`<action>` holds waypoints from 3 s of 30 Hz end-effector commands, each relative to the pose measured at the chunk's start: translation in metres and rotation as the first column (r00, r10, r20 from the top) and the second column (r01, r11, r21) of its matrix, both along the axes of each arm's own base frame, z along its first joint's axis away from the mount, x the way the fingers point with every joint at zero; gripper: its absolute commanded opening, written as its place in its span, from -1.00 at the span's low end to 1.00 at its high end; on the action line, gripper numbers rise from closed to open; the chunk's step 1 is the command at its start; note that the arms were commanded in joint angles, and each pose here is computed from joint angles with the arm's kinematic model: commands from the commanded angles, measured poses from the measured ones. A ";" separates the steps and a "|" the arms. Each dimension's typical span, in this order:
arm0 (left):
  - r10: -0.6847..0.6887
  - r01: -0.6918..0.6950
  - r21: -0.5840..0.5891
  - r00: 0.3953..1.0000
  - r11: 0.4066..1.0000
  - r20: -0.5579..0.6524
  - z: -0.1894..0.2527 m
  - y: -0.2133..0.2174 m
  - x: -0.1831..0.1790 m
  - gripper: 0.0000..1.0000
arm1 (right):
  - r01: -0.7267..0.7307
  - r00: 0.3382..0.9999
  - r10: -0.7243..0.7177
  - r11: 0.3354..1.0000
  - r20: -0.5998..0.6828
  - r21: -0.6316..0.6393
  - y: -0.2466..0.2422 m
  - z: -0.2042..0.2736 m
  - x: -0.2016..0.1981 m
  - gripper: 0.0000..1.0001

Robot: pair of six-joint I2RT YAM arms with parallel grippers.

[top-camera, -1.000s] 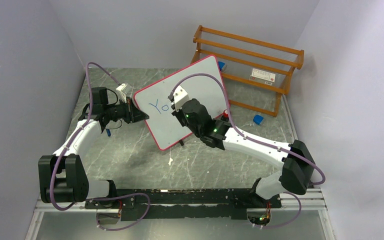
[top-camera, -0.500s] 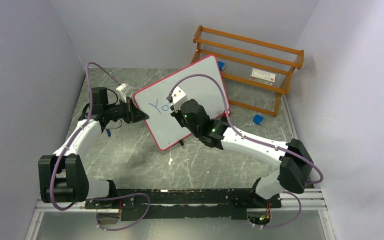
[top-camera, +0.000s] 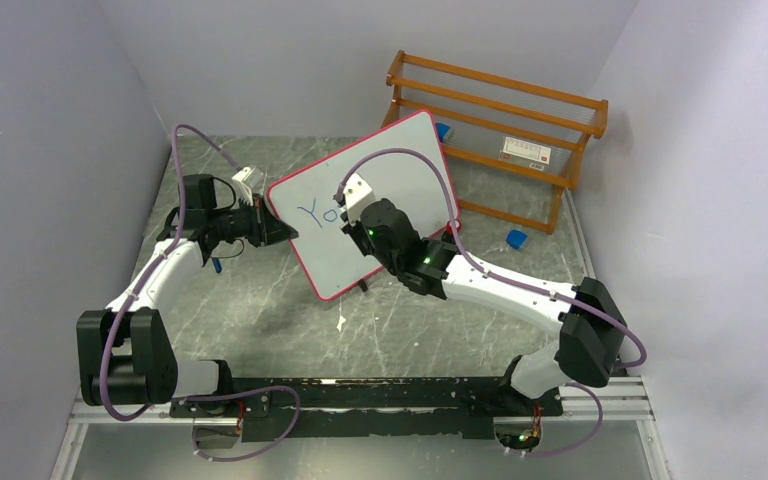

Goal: Write a sentence on the whiteboard

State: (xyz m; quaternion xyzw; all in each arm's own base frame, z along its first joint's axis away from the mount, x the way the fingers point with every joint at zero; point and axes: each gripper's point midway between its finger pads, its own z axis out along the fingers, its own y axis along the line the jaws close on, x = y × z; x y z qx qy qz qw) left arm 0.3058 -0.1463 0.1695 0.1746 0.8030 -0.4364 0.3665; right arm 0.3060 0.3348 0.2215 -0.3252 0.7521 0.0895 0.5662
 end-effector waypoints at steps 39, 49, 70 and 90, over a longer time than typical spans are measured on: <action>0.013 -0.014 0.113 1.000 0.994 0.008 -0.026 0.004 0.004 -0.90 | 0.078 0.997 -0.078 0.997 0.022 -0.004 -0.017 -0.001 0.008 -1.00; 0.012 -0.013 0.112 1.000 0.994 0.009 -0.025 0.004 0.004 -0.90 | 0.079 0.995 -0.080 0.996 0.053 0.031 -0.011 0.012 0.015 -1.00; 0.011 -0.012 0.112 1.000 0.994 0.011 -0.025 0.003 0.004 -0.90 | 0.073 0.996 -0.074 0.997 0.047 0.025 -0.008 0.011 0.016 -1.00; 0.016 -0.017 0.116 1.000 0.993 0.010 -0.025 0.004 0.005 -0.90 | 0.066 0.998 -0.067 0.998 -0.011 -0.020 -0.022 -0.009 0.001 -1.00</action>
